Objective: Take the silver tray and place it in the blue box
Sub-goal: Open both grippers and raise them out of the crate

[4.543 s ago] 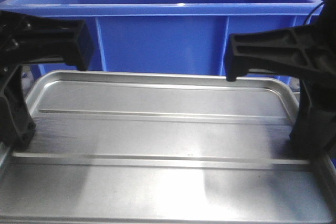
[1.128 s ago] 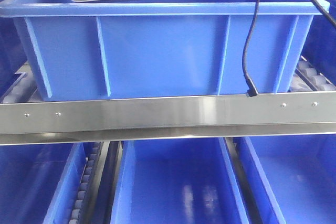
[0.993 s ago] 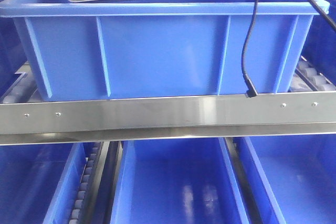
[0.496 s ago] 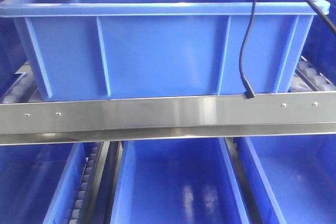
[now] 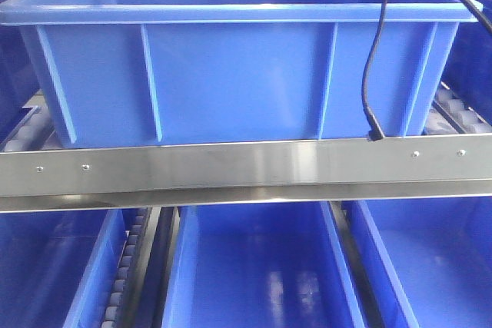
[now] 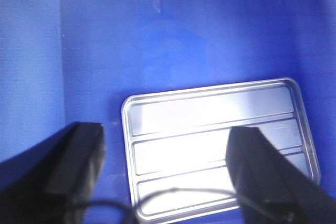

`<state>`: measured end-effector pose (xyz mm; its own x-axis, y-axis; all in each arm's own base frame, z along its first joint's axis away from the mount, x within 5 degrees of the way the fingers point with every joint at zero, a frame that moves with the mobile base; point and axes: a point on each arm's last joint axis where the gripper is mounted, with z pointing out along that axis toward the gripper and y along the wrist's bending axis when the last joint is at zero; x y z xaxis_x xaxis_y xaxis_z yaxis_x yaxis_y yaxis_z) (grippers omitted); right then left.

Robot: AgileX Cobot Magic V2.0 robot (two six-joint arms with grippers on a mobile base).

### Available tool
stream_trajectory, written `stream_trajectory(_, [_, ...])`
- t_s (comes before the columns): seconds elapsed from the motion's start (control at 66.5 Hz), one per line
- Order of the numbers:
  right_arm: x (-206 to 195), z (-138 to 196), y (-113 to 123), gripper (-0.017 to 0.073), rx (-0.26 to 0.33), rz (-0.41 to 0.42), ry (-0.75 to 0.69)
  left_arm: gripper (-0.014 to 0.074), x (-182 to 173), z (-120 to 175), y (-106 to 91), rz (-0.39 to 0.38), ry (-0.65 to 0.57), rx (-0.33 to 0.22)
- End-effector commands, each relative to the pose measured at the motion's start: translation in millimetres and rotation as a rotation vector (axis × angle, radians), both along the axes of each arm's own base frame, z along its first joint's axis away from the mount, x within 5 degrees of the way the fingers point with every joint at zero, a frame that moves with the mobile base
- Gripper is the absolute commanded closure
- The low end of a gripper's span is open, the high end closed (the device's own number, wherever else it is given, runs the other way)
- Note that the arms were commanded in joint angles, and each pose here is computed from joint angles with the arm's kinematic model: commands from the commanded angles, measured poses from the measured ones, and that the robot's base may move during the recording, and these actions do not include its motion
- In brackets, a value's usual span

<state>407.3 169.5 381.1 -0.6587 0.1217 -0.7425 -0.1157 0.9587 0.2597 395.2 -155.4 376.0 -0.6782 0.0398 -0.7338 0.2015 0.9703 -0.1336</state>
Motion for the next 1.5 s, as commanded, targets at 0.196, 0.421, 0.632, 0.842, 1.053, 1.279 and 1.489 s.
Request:
stream_trajectory(0.196, [-9.7, 46.3, -6.7, 0.0491, 0.078, 0.002, -0.189, 0.0592, -8.9, 37.7, 4.2, 0.003, -0.147, -0.059])
stream_trajectory(0.421, [-11.5, 45.4, -4.8, 0.0508, 0.078, 0.014, -0.173, 0.0599, -11.4, 37.7, 0.9, -0.005, -0.11, -0.13])
stream_trajectory(0.632, [-25.8, 45.8, 15.2, 0.0508, -0.026, 0.153, -0.24, 0.0599, -22.0, 41.4, 4.9, -0.005, -0.162, -0.176])
stream_trajectory(0.842, [-49.8, 51.0, 17.0, 0.0508, 0.014, 0.19, -0.361, 0.0599, -47.6, 29.2, 15.6, -0.006, -0.209, -0.187])
stream_trajectory(1.053, [-86.8, 40.8, -0.3, 0.0508, -0.029, 0.236, -0.452, 0.0599, -84.3, 14.7, 31.1, -0.035, -0.362, -0.187])
stream_trajectory(1.279, [-144.9, 21.8, -28.9, 0.0508, 0.036, 0.242, -0.667, 0.0599, -136.7, -0.7, 53.0, -0.064, -0.494, -0.155])
stream_trajectory(1.489, [-208.9, -7.6, -61.8, 0.0508, 0.065, 0.244, -0.742, 0.0599, -196.4, -12.5, 76.5, -0.072, -0.642, -0.184])
